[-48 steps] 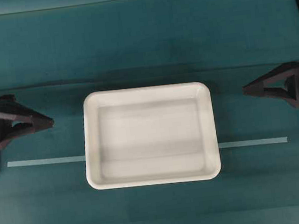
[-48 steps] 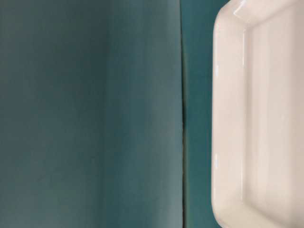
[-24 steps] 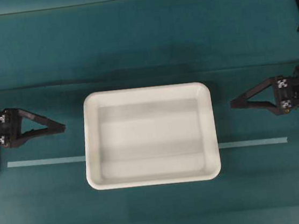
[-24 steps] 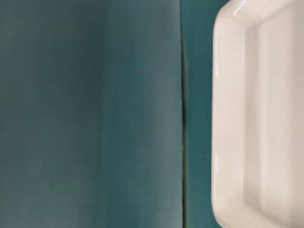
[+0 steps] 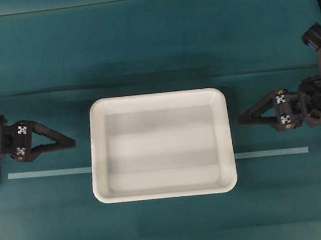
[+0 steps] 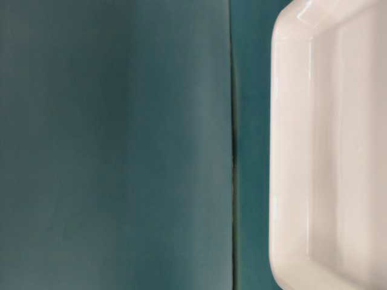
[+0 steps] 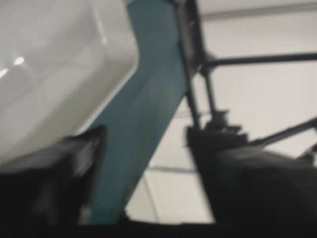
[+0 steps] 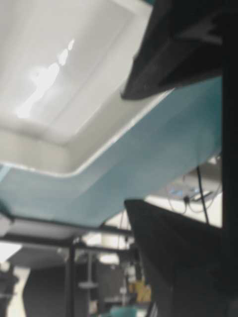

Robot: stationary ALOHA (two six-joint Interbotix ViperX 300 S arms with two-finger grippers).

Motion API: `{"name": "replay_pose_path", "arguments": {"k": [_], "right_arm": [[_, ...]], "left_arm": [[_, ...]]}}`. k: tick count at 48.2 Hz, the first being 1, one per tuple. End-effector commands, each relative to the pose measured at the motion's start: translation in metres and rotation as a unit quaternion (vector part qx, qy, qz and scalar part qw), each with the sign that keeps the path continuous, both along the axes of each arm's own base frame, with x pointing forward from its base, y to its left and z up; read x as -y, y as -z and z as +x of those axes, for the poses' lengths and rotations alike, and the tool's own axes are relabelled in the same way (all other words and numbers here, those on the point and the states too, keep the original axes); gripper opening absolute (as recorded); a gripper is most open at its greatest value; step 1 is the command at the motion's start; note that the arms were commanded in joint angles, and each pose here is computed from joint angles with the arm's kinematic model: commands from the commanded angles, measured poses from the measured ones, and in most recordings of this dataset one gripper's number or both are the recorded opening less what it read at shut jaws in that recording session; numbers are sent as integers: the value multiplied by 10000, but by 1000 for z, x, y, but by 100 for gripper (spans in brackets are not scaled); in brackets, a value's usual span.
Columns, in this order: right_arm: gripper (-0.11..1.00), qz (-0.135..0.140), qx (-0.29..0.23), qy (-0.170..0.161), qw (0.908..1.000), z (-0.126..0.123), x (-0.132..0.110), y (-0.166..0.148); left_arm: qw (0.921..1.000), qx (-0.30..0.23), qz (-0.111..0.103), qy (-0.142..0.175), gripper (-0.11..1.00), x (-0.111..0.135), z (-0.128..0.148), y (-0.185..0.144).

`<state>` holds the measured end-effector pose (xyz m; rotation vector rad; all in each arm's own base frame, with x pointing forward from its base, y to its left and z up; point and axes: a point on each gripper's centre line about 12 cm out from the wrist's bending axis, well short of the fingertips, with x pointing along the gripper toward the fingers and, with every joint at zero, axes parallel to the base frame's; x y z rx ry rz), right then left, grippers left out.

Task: Lift the white case with both hands.
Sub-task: 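Open both grippers and position them over the tray's side walls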

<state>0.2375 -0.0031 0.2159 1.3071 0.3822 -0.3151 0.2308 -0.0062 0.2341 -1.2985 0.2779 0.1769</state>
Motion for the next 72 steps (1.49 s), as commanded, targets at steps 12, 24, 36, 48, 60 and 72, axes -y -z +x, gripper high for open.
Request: {"name": "replay_pose_path", "arguments": {"k": [12,24,36,48,60,72], "right_arm": [[89,-31,-841,68,9964,7,2,51],[89,-20,-891,202,9958,13,1,74],[89,216,-1058,400,9934,-10,-2,102],[89,210,-869,627,9940,-9,3,111],[89,211,-841,765,9933,4,5,120],[89,253,-736,914,9928,12,7,127]], "left_arm": [[9972,-700,264,28,92,-4,2,48],[9950,-963,249,-77,94,-9,1,84],[9950,-958,220,-199,94,-15,3,107],[9947,-974,229,-238,94,-18,9,116],[9940,-1043,215,-246,94,-18,13,123],[9942,-1027,220,-242,94,-19,25,128]]}}
